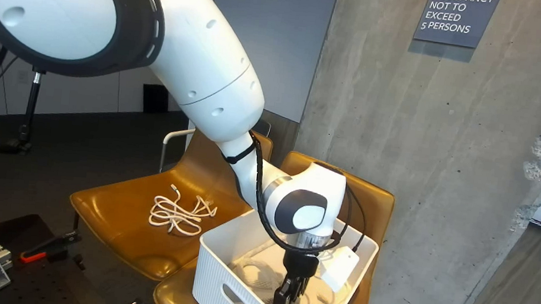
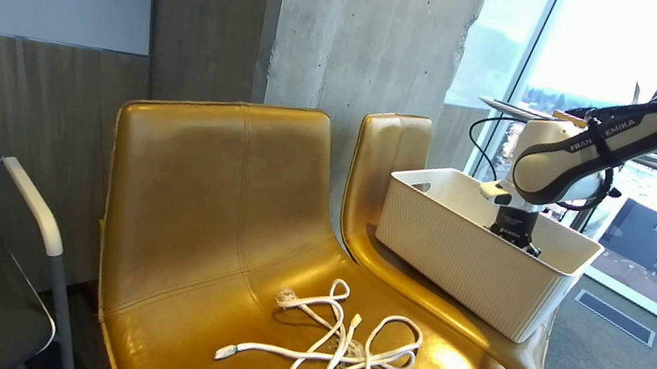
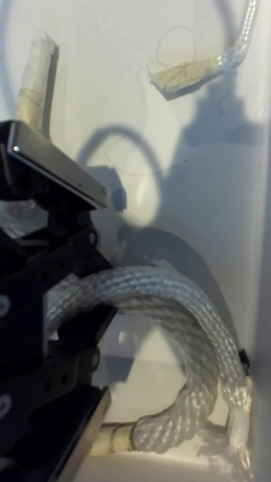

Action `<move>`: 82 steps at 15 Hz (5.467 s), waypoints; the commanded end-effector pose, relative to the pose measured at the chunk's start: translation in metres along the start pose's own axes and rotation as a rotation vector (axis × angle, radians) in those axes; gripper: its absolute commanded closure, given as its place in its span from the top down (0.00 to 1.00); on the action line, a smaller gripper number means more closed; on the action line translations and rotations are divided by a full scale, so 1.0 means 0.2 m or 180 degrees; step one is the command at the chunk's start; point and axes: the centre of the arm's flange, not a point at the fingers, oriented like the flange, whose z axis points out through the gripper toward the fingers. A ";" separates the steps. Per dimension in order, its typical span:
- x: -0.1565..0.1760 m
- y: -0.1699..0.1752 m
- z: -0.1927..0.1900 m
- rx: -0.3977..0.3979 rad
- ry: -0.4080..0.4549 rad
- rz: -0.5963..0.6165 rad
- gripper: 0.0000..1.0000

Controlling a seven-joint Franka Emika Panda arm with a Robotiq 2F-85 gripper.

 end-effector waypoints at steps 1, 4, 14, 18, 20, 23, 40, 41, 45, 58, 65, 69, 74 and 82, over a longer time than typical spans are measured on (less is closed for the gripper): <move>0.06 0.12 -0.20 -0.0135 -0.0039 -0.0069 0.03; 0.13 0.21 -0.39 -0.0278 -0.0134 -0.0181 0.04; 0.27 0.31 -0.90 -0.0681 -0.0403 -0.0435 0.04; 0.44 0.28 -1.07 -0.0809 -0.0516 -0.0504 0.04; 0.62 0.27 -1.15 -0.0862 -0.0557 -0.0555 0.04; 1.00 0.25 -1.25 -0.0934 -0.0553 -0.0660 0.04; 2.66 -0.26 -1.18 -0.0897 -0.0454 -0.0929 0.04; 2.69 -0.24 -1.15 -0.0877 -0.0426 -0.0940 0.04; 2.74 -0.21 -1.10 -0.0836 -0.0433 -0.0943 0.04; 2.37 0.03 -0.98 -0.0663 -0.0371 -0.0543 0.69; 1.64 0.12 -0.94 -0.0577 -0.0451 -0.0245 1.00; 1.03 0.03 -0.93 -0.0502 -0.0407 0.0040 1.00; 0.33 0.03 -0.99 -0.0566 -0.0311 0.0289 1.00; -0.18 0.25 -0.70 -0.0577 0.0025 0.0131 1.00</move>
